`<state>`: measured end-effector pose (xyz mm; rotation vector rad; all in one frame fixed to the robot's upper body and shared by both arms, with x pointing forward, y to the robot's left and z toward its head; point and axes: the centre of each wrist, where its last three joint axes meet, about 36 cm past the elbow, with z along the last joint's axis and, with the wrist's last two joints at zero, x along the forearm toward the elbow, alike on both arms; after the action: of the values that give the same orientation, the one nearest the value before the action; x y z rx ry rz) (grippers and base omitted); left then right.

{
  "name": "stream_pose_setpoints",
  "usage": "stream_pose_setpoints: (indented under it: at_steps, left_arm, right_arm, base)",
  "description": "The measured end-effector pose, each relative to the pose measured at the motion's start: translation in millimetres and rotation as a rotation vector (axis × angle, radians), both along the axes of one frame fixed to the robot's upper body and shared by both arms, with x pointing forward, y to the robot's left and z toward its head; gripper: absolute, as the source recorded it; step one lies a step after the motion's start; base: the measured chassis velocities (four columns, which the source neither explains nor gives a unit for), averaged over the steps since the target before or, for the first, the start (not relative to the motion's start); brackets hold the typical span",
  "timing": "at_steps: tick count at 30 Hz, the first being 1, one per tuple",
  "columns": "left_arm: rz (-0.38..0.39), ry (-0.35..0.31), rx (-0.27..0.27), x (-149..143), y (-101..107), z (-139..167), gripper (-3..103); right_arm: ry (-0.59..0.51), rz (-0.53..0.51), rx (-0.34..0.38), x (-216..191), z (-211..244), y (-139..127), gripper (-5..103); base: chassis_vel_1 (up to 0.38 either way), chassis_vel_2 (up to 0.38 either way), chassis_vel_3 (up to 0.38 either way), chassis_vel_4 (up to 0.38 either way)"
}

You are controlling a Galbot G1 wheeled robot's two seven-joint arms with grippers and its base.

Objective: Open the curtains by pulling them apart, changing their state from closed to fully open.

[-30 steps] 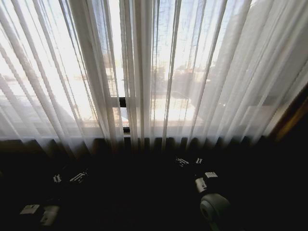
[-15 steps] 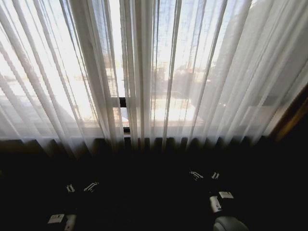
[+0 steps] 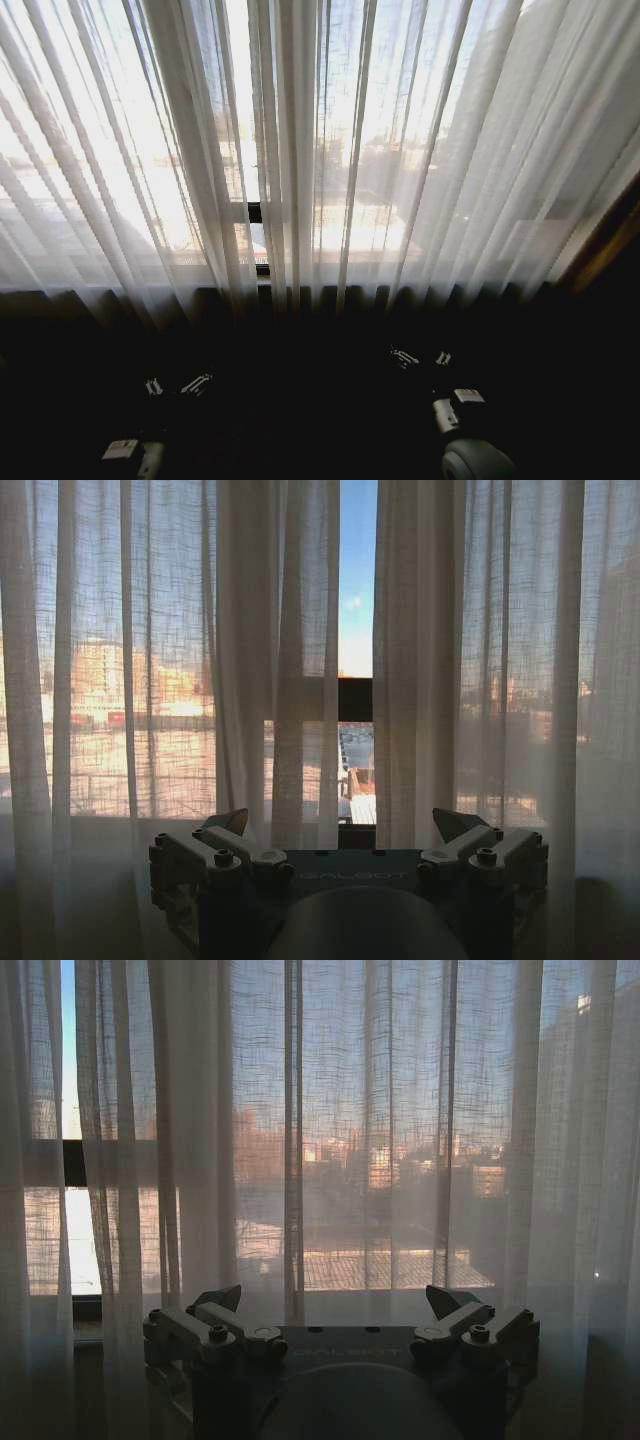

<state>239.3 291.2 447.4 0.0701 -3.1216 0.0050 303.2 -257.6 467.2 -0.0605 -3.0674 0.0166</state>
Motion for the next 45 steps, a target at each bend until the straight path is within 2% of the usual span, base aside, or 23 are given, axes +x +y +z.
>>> stream_pose_setpoints:
  at_steps: [14,45]
  left_arm:
    - [-0.004,0.01,-0.012,0.1,-3.4,2.4,100]
    - [-0.012,0.011,-0.036,0.4,-0.6,-3.9,100]
  right_arm:
    - [0.017,0.015,0.016,-3.5,-0.3,7.9,100]
    - [0.022,0.005,-0.022,-5.9,-6.2,8.5,100]
  base:
    - [0.0,0.0,0.0,0.0]
    - [0.0,0.0,0.0,0.0]
